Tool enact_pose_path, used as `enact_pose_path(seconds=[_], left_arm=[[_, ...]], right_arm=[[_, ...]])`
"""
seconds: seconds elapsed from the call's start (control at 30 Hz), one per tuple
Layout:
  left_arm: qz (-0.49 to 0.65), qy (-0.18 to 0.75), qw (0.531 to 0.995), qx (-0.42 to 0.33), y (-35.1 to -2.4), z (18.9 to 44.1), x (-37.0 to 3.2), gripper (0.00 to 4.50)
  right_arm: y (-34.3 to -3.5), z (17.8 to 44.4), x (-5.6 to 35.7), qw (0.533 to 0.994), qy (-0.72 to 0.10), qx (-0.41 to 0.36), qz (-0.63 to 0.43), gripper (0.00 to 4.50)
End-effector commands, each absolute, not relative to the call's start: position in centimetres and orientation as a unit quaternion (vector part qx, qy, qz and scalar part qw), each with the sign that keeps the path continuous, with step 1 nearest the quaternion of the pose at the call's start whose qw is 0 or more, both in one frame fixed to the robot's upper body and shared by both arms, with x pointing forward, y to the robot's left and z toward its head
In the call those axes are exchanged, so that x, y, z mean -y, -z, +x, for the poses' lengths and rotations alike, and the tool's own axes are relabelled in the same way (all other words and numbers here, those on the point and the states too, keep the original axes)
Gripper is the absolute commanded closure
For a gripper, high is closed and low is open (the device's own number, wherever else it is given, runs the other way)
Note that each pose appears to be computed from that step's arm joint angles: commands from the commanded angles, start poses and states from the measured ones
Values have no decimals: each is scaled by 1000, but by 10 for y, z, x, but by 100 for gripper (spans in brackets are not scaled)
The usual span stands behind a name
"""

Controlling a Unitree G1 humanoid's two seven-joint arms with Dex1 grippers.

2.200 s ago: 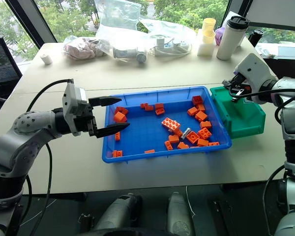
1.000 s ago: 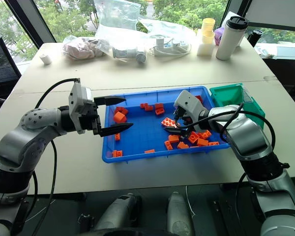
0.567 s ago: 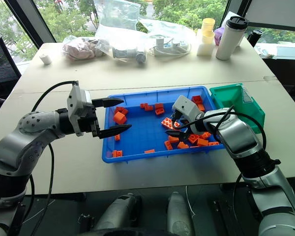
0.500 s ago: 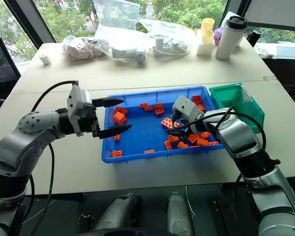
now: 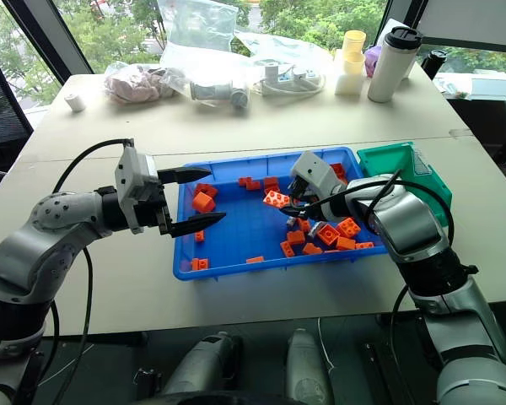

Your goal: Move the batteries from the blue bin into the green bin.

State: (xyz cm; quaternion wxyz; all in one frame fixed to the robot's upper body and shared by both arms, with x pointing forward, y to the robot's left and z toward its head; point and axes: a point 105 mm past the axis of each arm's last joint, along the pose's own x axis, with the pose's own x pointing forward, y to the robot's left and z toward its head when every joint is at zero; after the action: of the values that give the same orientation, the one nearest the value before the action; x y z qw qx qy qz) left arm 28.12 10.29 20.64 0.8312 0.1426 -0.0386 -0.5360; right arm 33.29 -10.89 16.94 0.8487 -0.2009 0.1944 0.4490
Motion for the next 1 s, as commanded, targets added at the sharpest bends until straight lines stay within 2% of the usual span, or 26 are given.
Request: enact_pose_path(seconds=[0.03, 0.2, 0.27, 0.3, 0.43, 0.73, 1.0], left_arm=[[154, 531, 831, 64, -217, 279, -103, 0], [154, 530, 831, 68, -218, 279, -103, 0], [154, 528, 832, 70, -219, 279, -103, 0], [154, 527, 833, 70, -219, 280, -104, 0], [154, 523, 836, 69, -219, 280, -106, 0], [153, 519, 838, 69, -216, 282, -106, 0], [153, 522, 836, 70, -215, 283, -106, 0]], right_arm=[[-176, 322, 77, 832, -492, -158, -204, 336], [-156, 321, 50, 814, -514, -166, -215, 336], [-152, 321, 44, 808, -521, -166, -221, 222], [-151, 322, 44, 806, -523, -166, -224, 196], [-159, 329, 53, 811, -509, -158, -243, 7], [-163, 341, 118, 829, -431, -201, -295, 7], [-145, 339, 135, 842, -398, -248, -268, 7]])
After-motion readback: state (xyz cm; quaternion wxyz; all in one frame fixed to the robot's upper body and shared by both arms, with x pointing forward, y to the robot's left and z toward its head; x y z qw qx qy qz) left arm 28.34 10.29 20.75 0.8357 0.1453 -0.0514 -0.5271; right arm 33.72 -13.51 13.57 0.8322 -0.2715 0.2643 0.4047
